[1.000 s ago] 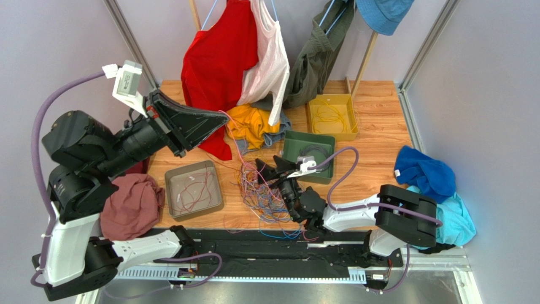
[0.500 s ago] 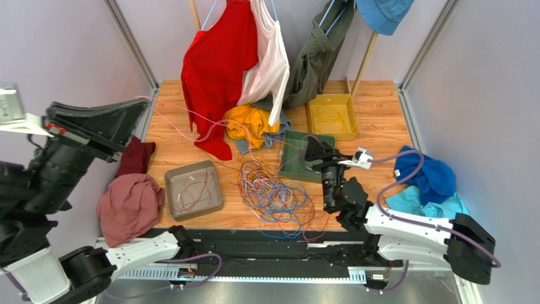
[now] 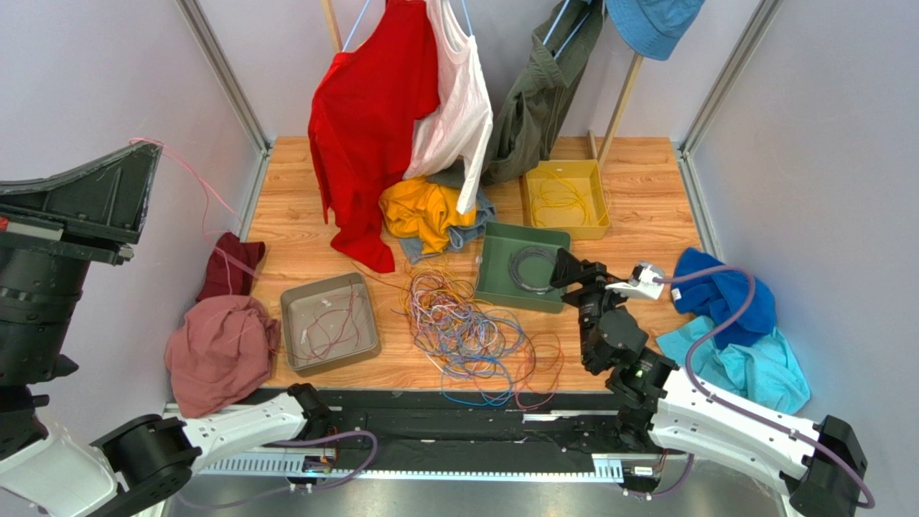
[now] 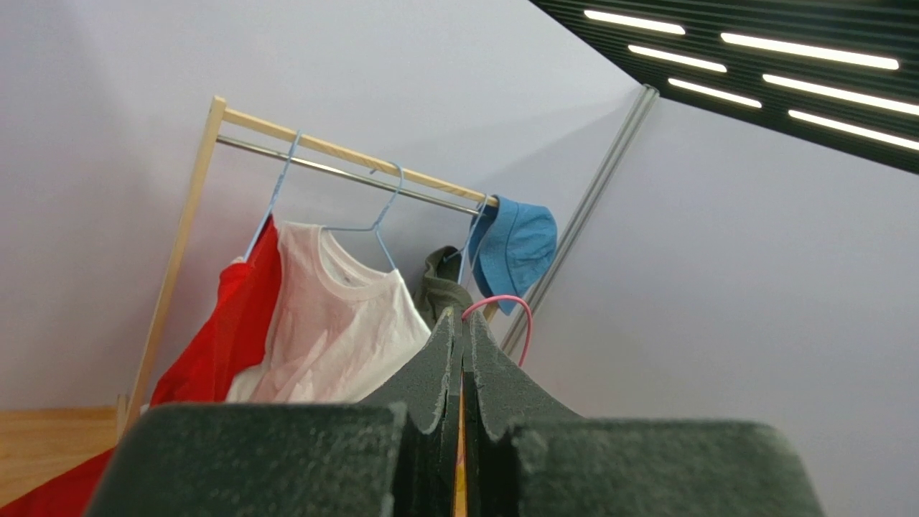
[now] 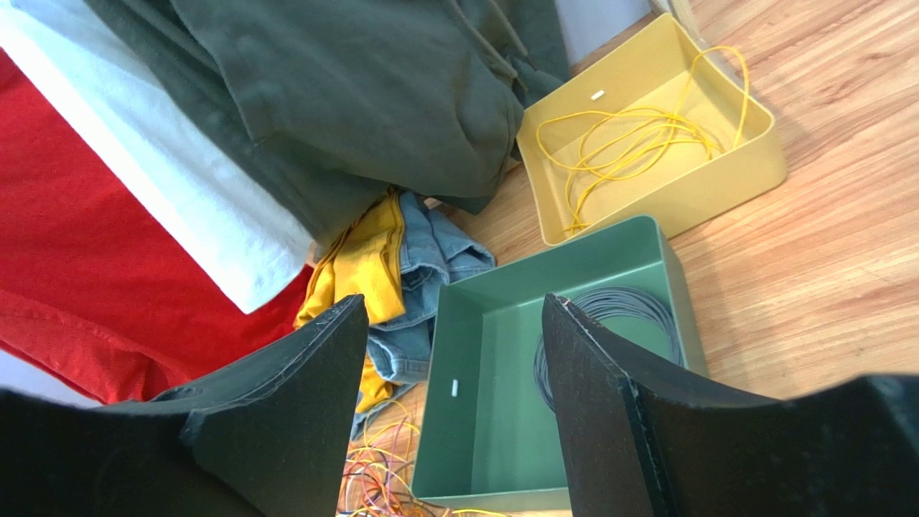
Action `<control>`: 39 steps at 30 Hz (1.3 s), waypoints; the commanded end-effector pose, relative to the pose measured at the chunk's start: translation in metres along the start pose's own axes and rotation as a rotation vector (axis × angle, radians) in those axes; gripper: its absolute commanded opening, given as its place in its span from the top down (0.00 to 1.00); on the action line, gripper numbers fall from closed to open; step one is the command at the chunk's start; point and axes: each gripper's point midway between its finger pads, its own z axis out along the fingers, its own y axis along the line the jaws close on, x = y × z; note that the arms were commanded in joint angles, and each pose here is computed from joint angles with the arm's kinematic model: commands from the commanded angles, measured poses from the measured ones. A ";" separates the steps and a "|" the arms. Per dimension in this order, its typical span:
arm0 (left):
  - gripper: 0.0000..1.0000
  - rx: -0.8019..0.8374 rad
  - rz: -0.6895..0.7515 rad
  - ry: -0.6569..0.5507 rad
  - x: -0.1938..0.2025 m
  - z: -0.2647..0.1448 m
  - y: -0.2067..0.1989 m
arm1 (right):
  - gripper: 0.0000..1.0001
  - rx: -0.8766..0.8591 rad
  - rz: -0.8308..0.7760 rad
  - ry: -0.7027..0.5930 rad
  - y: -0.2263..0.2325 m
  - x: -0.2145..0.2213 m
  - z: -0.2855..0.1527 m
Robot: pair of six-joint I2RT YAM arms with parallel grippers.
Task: Untangle the cables
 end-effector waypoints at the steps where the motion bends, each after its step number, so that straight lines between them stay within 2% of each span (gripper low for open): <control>1: 1.00 0.008 0.046 0.056 0.024 0.025 -0.007 | 0.35 -0.093 -0.004 0.058 0.008 0.005 -0.007; 5: 1.00 -0.029 0.078 0.081 0.034 0.033 -0.001 | 0.35 -0.283 -0.035 0.172 0.044 0.012 -0.022; 12: 1.00 -0.123 0.173 0.068 0.027 0.042 0.014 | 0.36 -0.528 -0.119 0.397 0.084 0.035 -0.055; 18: 1.00 -0.252 0.297 0.075 0.029 0.059 0.034 | 0.38 -0.591 -0.116 0.480 0.083 0.047 -0.072; 21: 1.00 -0.258 0.327 0.066 0.030 0.069 0.033 | 0.37 -0.678 -0.111 0.491 0.092 0.050 -0.082; 27: 1.00 -0.136 0.240 0.127 0.057 0.080 0.008 | 0.35 -0.941 -0.156 0.663 0.131 0.087 -0.115; 31: 1.00 -0.003 0.110 0.189 0.075 0.081 -0.020 | 0.34 -1.009 -0.291 0.746 0.148 0.125 -0.121; 35: 1.00 0.133 0.025 0.278 0.097 0.077 -0.048 | 0.36 -1.038 -0.407 0.888 0.152 0.182 -0.134; 39: 1.00 0.171 -0.014 0.342 0.115 0.074 -0.056 | 0.37 -1.093 -0.481 0.904 0.166 0.211 -0.147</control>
